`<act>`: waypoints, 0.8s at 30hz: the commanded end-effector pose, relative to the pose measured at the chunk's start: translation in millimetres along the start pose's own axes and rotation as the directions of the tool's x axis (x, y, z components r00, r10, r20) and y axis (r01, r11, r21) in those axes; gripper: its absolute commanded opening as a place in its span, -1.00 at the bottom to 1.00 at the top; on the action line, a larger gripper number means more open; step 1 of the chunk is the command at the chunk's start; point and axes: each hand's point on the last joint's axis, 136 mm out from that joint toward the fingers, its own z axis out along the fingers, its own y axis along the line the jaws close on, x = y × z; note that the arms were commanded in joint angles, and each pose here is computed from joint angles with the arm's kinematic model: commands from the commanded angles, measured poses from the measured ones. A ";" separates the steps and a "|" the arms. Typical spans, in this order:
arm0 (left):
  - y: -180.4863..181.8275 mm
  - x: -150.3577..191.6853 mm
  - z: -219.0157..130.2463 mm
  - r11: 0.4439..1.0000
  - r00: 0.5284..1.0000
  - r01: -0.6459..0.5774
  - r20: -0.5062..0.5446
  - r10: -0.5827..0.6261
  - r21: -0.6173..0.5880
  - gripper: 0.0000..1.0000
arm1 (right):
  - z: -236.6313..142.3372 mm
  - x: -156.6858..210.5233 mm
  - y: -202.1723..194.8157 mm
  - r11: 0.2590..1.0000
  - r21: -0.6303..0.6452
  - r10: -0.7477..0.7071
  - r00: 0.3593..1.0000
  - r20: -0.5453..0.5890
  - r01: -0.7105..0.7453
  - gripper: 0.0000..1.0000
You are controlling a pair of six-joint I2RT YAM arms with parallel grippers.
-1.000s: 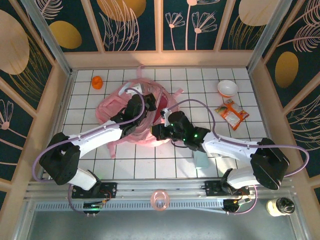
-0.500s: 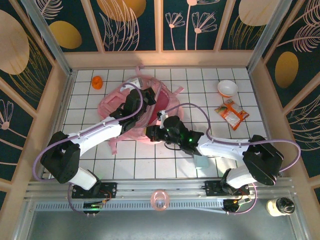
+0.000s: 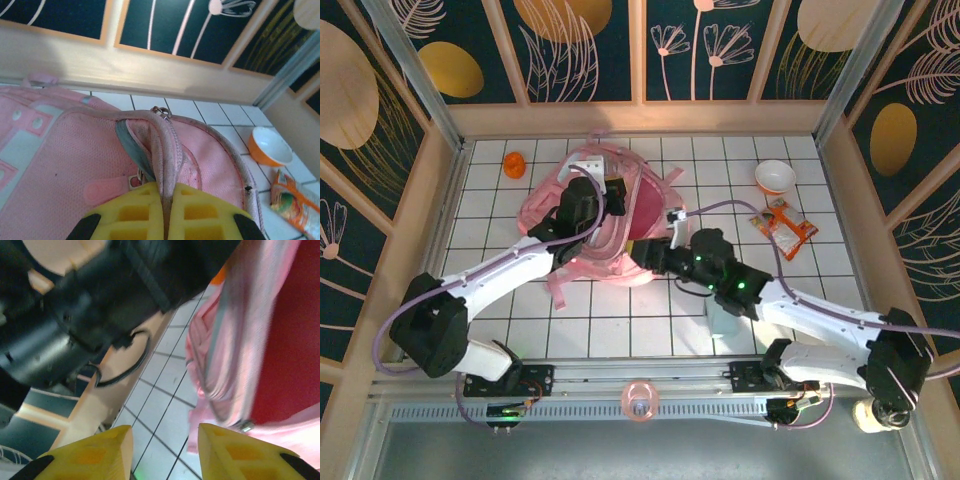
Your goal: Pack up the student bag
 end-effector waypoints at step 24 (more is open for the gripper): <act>-45.3 -28.6 -23.4 0.961 0.998 -0.010 0.063 -0.008 0.275 -1.00 | 64.8 28.2 -34.9 0.974 -0.003 0.223 0.963 -0.149 -0.226 0.02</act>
